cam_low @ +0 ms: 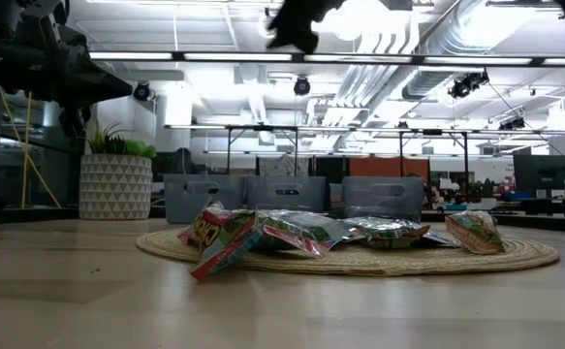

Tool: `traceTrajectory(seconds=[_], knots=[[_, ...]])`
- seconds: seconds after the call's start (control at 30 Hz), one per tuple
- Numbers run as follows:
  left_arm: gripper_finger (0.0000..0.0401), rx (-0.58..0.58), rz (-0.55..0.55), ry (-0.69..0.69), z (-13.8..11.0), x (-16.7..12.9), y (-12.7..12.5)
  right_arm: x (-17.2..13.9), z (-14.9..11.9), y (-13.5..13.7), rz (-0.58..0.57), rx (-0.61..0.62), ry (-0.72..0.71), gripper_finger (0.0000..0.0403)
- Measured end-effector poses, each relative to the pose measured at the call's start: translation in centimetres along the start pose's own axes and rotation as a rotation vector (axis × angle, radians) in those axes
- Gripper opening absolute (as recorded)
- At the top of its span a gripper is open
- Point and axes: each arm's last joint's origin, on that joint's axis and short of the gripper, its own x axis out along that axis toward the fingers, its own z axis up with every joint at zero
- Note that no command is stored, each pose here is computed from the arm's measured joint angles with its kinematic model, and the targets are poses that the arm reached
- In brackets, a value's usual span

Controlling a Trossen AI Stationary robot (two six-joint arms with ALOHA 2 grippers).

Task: Pick and place Granola Bars by type
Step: Put the red granola bar into the middle black bin

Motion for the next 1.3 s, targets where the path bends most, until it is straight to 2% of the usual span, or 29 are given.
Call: traceTrajectory(seconds=[0.23,0.5,0.73,0.83,0.97,1.07,1.3], knots=[[0.0010,0.000,0.000,0.001,0.0,0.0,0.0,1.0,0.8,8.5,0.087,-0.026,-0.005,0.0166],[0.0010,0.012,-0.002,0.007,0.0,0.0,0.0,2.2,-0.1,17.3,0.128,0.058,0.043,0.0173],[0.0010,-0.030,-0.003,0.008,-0.1,0.0,0.0,2.7,-1.7,23.4,0.041,0.162,0.047,0.0173],[0.0010,-0.036,-0.004,0.008,-0.1,0.0,0.0,3.1,-2.5,25.5,-0.028,0.160,0.025,0.0175],[0.0010,-0.038,-0.004,0.003,0.0,0.0,0.0,5.3,-3.8,27.6,-0.141,0.138,0.007,0.0181],[0.0010,-0.053,-0.011,-0.003,0.1,0.0,-0.1,7.7,-4.7,27.8,-0.186,0.231,0.033,0.0185],[0.0010,-0.062,-0.017,0.002,0.0,0.0,-0.1,13.5,-6.4,26.2,-0.264,0.461,0.110,0.0191]])
